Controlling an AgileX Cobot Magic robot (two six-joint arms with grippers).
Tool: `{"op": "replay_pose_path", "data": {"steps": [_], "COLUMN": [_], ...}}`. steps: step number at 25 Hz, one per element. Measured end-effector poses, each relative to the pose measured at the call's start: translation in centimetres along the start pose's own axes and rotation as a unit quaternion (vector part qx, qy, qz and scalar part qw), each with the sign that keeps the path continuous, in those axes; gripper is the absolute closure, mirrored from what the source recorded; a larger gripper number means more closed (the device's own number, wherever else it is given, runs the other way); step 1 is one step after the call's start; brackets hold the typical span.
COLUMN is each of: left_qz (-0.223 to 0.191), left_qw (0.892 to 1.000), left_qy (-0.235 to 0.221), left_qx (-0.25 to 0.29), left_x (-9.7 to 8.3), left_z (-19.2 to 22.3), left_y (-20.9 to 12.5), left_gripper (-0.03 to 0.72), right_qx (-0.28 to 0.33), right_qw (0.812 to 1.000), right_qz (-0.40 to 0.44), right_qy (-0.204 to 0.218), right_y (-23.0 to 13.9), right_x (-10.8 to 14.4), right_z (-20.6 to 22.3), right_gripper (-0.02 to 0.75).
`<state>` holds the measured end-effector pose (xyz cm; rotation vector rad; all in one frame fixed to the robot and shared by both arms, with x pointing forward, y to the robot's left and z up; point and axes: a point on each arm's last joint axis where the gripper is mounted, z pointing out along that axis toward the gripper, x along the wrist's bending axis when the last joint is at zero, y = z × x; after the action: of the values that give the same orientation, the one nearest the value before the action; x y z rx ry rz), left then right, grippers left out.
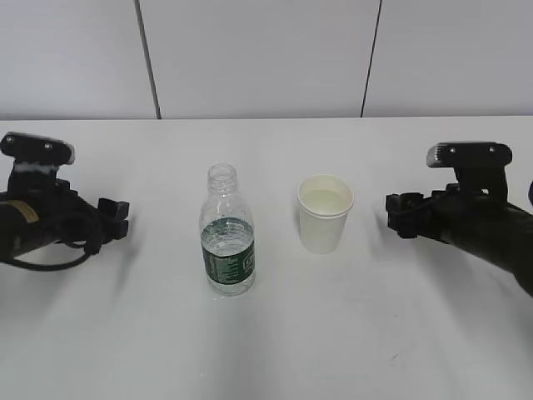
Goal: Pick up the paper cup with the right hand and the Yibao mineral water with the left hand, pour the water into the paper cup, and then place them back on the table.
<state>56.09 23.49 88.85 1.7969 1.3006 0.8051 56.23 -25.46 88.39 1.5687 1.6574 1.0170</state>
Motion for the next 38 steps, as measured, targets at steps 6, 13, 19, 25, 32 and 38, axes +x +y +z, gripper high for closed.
{"op": "replay_pose_path", "data": {"steps": [6, 13, 19, 25, 32, 38], "left_qz": [-0.009, -0.034, -0.04, -0.053, -0.082, -0.087], "left_qw": [0.996, 0.974, 0.941, 0.913, 0.889, 0.888], "left_qy": [0.014, 0.016, 0.01, -0.001, -0.028, -0.033], "left_qx": [0.092, 0.223, 0.335, 0.404, 0.45, 0.45], "left_x": [0.9, 1.4, 1.7, 1.6, 0.9, 0.8], "left_z": [0.2, 0.1, -1.7, -3.5, -4.4, -4.4], "left_y": [4.5, 8.5, 12.0, 14.0, 13.8, 13.8], "left_gripper": [0.158, 0.158, 0.166, 0.167, 0.167, 0.167], "right_qx": [0.096, 0.229, 0.326, 0.401, 0.437, 0.427], "right_qw": [0.995, 0.973, 0.945, 0.915, 0.899, 0.904], "right_qz": [0.009, 0.01, 0.011, 0.01, -0.001, -0.009], "right_qy": [-0.016, -0.023, -0.028, -0.032, -0.029, -0.021], "right_y": [4.2, 8.0, 10.5, 13.0, 15.3, 16.2], "right_x": [-0.6, -0.4, -0.2, 0.0, 0.2, 0.3], "right_z": [-0.4, -0.6, -1.8, -3.5, -5.0, -5.2], "right_gripper": [0.151, 0.152, 0.152, 0.152, 0.153, 0.152]}}
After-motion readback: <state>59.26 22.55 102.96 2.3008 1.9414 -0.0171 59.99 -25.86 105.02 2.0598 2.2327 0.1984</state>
